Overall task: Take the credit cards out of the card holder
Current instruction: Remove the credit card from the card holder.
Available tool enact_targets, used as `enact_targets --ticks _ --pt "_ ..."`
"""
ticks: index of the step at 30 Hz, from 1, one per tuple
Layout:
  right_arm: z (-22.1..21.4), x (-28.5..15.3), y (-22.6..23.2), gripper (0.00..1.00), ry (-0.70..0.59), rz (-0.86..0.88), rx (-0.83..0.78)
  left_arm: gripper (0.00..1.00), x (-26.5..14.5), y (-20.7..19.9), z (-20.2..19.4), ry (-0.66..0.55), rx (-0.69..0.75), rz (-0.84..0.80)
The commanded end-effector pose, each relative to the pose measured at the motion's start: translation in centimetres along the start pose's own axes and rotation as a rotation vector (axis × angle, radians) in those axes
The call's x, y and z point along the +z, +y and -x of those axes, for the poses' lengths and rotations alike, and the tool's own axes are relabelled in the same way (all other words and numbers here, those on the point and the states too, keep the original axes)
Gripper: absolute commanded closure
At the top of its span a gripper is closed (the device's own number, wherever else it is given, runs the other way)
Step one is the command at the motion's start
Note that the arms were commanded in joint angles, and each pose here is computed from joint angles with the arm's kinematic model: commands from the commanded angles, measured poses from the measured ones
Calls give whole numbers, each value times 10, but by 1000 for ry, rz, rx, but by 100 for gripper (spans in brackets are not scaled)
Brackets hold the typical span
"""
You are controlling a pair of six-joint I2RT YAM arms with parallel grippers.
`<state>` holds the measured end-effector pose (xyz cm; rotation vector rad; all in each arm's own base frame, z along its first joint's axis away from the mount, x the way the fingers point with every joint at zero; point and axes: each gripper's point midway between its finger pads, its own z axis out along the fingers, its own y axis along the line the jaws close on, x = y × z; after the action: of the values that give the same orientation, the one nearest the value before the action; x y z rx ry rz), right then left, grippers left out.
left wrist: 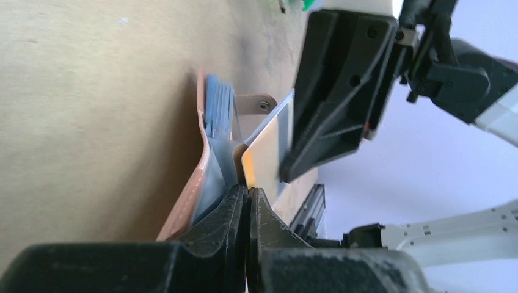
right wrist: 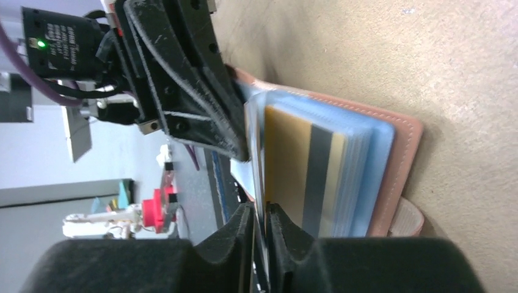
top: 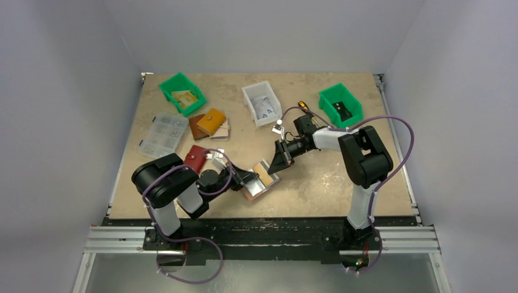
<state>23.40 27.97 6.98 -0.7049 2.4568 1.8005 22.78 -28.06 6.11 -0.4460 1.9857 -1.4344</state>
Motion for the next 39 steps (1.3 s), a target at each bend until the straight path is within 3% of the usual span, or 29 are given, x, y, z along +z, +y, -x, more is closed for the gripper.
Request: enact_targets --ticks 1,4,14,21,27,31,32,35,39 --pt "11 1 8 75 16 -36 -155 100 -7 -70 3 6 92 -280" --pt "12 -1 6 69 25 -54 -198 100 -5 -53 -5 51 125 -214" --pt "11 -3 6 69 36 -60 -225 100 -3 -25 -12 150 237 -69" --pt "11 -3 10 81 37 -43 -233 100 -7 -28 -7 149 248 -74" --pt "10 -3 16 100 38 -15 -236 100 -8 -36 -7 151 254 -107" --pt "10 -3 21 100 37 12 -235 100 -10 -41 -5 133 242 -130" --pt "10 -3 22 100 35 21 -234 98 -11 -41 -4 129 236 -131" --pt "11 -3 33 100 25 80 -230 78 -11 -39 -3 118 215 -120" --pt "12 -3 40 100 13 115 -223 67 -10 -33 -3 115 190 -96"
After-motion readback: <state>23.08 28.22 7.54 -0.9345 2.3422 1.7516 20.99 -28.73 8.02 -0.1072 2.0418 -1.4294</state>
